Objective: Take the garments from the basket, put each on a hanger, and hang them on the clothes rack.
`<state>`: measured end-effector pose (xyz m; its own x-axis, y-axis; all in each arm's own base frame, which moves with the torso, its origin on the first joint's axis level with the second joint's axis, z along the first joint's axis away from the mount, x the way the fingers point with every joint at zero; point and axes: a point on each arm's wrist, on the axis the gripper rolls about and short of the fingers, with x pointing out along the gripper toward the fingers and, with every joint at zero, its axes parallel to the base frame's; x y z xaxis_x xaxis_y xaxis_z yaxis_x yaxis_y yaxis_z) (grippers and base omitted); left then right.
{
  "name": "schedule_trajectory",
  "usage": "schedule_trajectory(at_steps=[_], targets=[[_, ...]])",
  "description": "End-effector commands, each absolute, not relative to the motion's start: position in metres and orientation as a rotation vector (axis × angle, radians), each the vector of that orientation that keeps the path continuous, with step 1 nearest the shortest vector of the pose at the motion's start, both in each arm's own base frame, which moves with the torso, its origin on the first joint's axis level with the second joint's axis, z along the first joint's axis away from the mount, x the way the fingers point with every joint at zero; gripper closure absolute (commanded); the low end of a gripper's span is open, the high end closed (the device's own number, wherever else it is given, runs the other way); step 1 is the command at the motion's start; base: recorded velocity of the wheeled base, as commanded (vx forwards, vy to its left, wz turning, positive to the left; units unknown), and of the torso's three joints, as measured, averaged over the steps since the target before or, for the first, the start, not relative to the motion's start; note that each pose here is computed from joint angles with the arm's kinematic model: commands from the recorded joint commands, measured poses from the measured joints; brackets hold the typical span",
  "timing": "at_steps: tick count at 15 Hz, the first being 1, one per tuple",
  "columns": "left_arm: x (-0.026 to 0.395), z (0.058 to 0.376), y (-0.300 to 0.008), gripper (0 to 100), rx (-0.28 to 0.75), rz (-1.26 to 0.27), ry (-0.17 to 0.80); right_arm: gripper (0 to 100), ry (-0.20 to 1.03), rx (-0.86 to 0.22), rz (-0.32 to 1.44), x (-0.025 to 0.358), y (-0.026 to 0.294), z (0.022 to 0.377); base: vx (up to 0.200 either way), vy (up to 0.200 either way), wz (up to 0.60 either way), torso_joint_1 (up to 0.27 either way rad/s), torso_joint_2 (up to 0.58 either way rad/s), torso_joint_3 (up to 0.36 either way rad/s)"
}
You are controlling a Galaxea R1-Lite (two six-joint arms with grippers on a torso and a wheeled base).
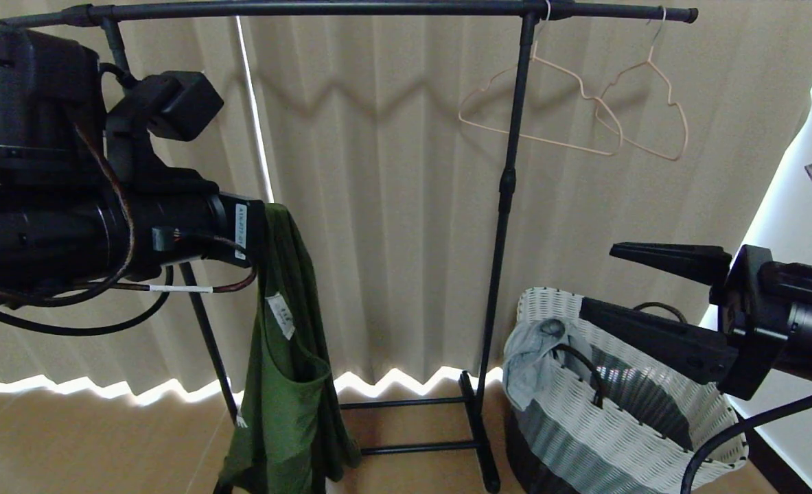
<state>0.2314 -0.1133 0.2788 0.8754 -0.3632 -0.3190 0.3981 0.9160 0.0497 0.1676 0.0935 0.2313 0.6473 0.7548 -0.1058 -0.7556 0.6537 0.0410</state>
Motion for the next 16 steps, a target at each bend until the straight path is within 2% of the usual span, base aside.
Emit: schedule_trajectory(at_steps=[1,4,6,11,12,16], targets=[[0.224,0.28,-0.104,100,0.111,-0.376,0.305,0,0.114,-0.044,0.764,0.171,0.076,0.226,0.0,0.0,0.0,0.0,0.0,0.0],[0.201,0.278,-0.074,100,0.11,-0.302,0.293,0,0.139,-0.128,0.591,0.173,0.043,0.208,0.0,0.0,0.0,0.0,0.0,0.0],[0.185,0.272,-0.053,100,0.109,-0.226,0.29,0,0.167,-0.143,0.422,0.173,0.025,0.2,0.0,0.0,0.0,0.0,0.0,0.0],[0.16,0.251,-0.016,100,0.096,-0.033,0.335,0,0.085,-0.165,0.146,0.166,0.017,0.187,0.0,0.0,0.0,0.0,0.0,0.0],[0.16,0.25,-0.008,100,0.108,0.048,0.346,0,0.053,-0.164,0.074,0.163,0.015,0.184,0.0,0.0,0.0,0.0,0.0,0.0],[0.149,0.257,0.003,100,0.122,0.112,0.311,0,0.028,-0.159,0.056,0.155,0.014,0.175,0.0,0.0,0.0,0.0,0.0,0.0]])
